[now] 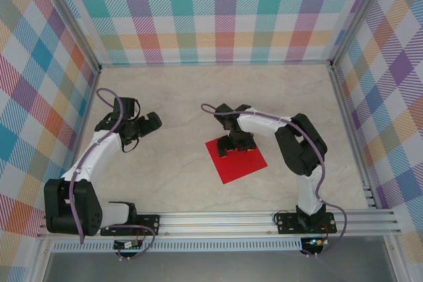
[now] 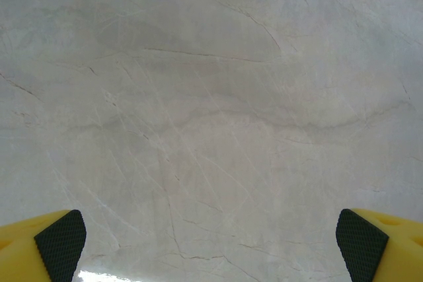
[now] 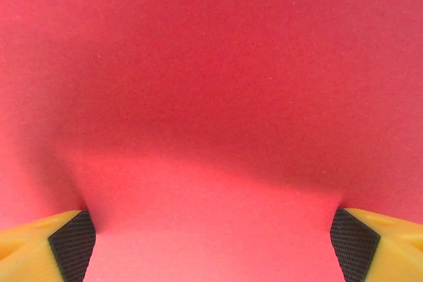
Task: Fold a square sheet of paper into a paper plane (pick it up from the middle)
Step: Fold the square sheet of paper in half at the center of the table.
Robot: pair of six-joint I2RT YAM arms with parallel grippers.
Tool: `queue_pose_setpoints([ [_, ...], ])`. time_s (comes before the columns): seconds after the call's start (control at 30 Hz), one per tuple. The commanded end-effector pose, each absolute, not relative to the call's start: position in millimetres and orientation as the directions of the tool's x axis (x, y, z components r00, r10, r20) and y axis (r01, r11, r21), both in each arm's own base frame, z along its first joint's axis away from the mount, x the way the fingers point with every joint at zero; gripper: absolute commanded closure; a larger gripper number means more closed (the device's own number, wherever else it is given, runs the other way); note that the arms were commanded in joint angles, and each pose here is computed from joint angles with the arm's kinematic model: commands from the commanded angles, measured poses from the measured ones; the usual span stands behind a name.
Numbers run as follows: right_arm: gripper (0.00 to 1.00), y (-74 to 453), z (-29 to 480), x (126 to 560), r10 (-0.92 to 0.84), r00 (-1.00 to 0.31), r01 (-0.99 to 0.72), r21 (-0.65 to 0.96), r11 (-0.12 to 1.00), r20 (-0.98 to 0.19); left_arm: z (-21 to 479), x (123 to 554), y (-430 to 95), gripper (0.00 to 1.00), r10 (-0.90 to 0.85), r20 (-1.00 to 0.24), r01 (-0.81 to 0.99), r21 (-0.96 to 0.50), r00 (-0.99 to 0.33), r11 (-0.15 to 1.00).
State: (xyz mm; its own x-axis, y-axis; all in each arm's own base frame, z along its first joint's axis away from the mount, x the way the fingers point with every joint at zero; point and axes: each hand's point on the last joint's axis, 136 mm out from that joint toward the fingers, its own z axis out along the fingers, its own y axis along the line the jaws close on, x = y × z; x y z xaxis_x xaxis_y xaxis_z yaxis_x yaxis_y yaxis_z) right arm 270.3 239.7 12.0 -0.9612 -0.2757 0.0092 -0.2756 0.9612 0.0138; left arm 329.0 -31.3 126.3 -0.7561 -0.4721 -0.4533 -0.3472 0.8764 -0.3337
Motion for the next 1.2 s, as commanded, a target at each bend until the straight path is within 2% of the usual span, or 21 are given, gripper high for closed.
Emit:
queue_pose_setpoints([
  [0.0, 0.09, 223, -27, 249, -0.258, -0.958, -0.264, -0.034, 0.964, 0.125, 132, 330, -32, 0.0, -0.47, -0.449, -0.351, -0.325, -0.76, 0.878],
  [0.43, 0.2, 217, -20, 254, -0.244, -0.966, -0.25, -0.07, 0.966, 0.086, 127, 330, -30, 0.0, -0.469, -0.441, -0.361, -0.308, -0.765, 0.88],
  [0.6, 0.21, 220, -10, 258, -0.244, -0.968, -0.247, -0.056, 0.967, 0.059, 126, 330, -29, 0.0, -0.469, -0.437, -0.364, -0.304, -0.768, 0.88],
  [0.67, 0.19, 224, 2, 261, -0.242, -0.97, -0.243, -0.041, 0.969, 0.038, 126, 330, -29, 0.0, -0.469, -0.435, -0.365, -0.304, -0.769, 0.88],
  [0.83, 0.08, 234, 32, 268, -0.245, -0.969, -0.246, 0.01, 0.969, -0.034, 125, 330, -30, 0.0, -0.468, -0.432, -0.363, -0.304, -0.771, 0.881],
  [0.97, 0.04, 230, 23, 264, -0.254, -0.967, -0.254, -0.006, 0.967, -0.001, 125, 330, -30, 0.0, -0.469, -0.431, -0.365, -0.304, -0.771, 0.88],
  [1.17, 0.04, 231, 2, 255, -0.262, -0.963, -0.262, 0.009, 0.965, 0.059, 125, 329, -30, 0.0, -0.468, -0.429, -0.364, -0.304, -0.773, 0.88],
])
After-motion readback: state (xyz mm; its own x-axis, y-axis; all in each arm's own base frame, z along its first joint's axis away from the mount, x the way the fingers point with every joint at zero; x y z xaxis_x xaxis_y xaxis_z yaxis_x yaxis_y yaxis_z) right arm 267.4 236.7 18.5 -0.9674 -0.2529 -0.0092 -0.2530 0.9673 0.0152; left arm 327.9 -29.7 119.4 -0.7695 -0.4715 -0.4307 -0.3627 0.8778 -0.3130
